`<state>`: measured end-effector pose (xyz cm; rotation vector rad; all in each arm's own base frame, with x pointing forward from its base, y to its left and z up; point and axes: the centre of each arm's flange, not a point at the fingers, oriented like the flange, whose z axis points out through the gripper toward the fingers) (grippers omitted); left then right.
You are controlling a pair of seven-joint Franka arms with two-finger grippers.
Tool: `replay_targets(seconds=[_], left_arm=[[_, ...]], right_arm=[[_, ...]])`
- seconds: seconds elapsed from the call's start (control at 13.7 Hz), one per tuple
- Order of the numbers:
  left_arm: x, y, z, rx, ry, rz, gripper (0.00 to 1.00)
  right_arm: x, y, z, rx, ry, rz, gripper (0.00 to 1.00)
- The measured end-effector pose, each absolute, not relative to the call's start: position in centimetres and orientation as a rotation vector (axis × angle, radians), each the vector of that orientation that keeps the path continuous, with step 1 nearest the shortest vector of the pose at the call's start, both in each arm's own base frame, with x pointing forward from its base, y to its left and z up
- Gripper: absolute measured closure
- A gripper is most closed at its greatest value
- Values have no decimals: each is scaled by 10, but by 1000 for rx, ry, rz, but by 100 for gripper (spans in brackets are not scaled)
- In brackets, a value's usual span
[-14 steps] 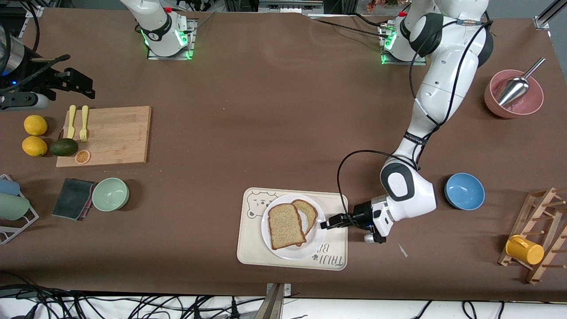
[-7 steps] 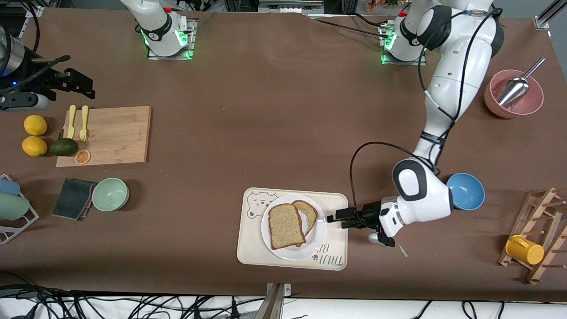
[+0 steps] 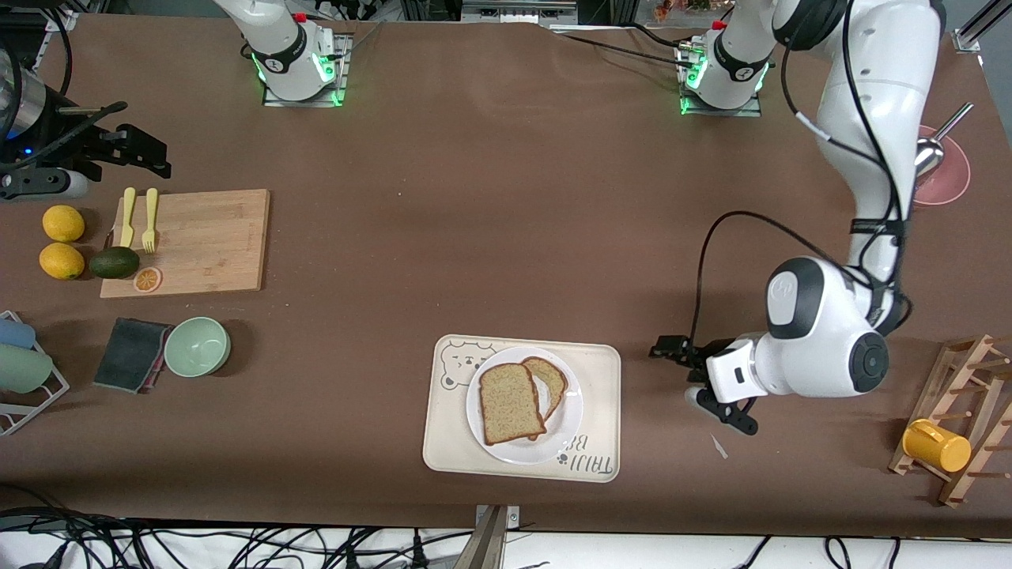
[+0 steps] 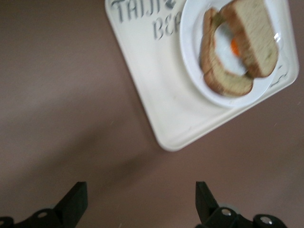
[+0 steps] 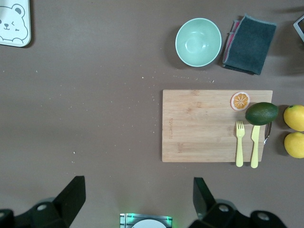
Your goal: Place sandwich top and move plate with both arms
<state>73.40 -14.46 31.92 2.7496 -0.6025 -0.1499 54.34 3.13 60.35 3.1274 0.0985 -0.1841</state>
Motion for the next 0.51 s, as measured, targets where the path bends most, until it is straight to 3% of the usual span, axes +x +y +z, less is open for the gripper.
replay_targets(seconds=[0.51], left_arm=[[673,-104,524,3044,-356,-190,0]], right_arm=[[544,31,604,3127,99,-181,0]])
